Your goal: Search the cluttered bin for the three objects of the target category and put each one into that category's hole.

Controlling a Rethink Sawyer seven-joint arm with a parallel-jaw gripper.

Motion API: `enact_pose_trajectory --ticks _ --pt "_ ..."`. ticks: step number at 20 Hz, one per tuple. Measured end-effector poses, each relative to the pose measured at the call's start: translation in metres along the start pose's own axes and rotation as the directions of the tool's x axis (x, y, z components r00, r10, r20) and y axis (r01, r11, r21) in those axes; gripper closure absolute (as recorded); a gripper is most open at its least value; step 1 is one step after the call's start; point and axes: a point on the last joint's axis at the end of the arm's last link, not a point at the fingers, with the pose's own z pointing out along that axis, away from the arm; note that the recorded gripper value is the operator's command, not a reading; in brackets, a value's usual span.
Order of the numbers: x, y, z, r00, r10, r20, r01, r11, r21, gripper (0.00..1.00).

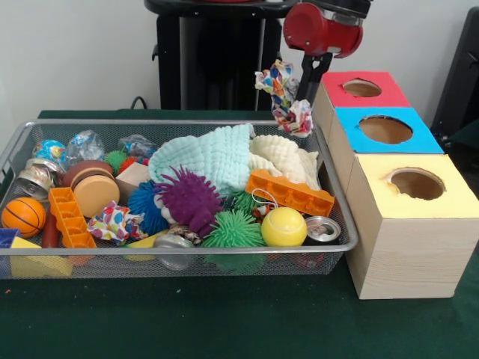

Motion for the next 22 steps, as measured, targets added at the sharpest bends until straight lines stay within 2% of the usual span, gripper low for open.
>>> enact_pose_trajectory --ticks 9,22 --pt "0.007 -0.006 0.001 0.9999 0.01 -0.005 -0.01 0.9999 0.013 1.0" --pt "-0.005 0.028 0.019 0.9987 -0.039 -0.033 0.039 0.9992 -0.012 1.0"
